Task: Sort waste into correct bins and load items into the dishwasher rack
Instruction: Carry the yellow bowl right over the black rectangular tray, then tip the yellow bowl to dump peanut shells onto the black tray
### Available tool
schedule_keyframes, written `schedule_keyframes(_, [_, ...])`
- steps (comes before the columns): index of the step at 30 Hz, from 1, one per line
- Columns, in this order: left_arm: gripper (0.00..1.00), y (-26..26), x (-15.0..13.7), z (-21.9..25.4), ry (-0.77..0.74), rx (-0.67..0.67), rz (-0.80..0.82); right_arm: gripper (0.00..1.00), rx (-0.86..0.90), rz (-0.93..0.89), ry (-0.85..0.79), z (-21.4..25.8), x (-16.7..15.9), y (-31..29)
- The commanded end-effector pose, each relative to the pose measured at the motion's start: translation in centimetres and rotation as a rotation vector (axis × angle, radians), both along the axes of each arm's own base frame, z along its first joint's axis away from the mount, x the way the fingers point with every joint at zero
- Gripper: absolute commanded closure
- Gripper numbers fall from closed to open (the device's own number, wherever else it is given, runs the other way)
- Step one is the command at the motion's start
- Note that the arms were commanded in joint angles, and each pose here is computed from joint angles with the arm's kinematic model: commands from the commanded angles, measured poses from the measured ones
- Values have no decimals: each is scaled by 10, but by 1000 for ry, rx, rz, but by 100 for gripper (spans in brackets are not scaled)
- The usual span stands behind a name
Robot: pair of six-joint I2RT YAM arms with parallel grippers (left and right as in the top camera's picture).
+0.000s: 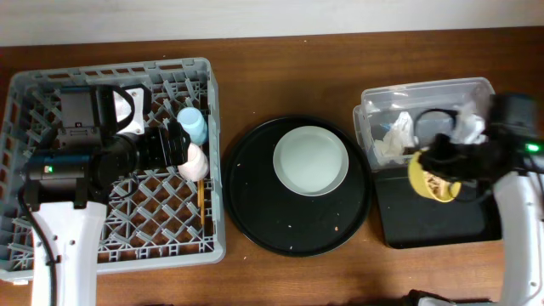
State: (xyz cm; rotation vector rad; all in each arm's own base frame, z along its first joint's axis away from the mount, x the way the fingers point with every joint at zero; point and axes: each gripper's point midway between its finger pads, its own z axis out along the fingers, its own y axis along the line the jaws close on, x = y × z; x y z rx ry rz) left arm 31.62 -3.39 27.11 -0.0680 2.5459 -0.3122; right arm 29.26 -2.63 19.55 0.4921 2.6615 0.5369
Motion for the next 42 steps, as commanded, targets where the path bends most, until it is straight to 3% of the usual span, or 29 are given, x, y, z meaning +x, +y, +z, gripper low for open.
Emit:
schedule_keyframes(1, [1, -2, 1, 3, -4, -16, 1, 96, 197, 55, -151, 16, -3, -2])
schedule_keyframes(9, [1, -2, 1, 3, -4, -17, 1, 96, 404, -57, -309, -9, -13, -31])
schedule_keyframes(16, [1, -2, 1, 3, -4, -16, 1, 96, 587, -140, -542, -25, -25, -47])
schedule_keyframes(27, [1, -2, 1, 3, -4, -16, 1, 96, 697, -177, -747, -31, -46, -53])
schedule_keyframes(42, [1, -2, 1, 3, -4, -16, 1, 96, 908, -341, -597, -27, -43, -63])
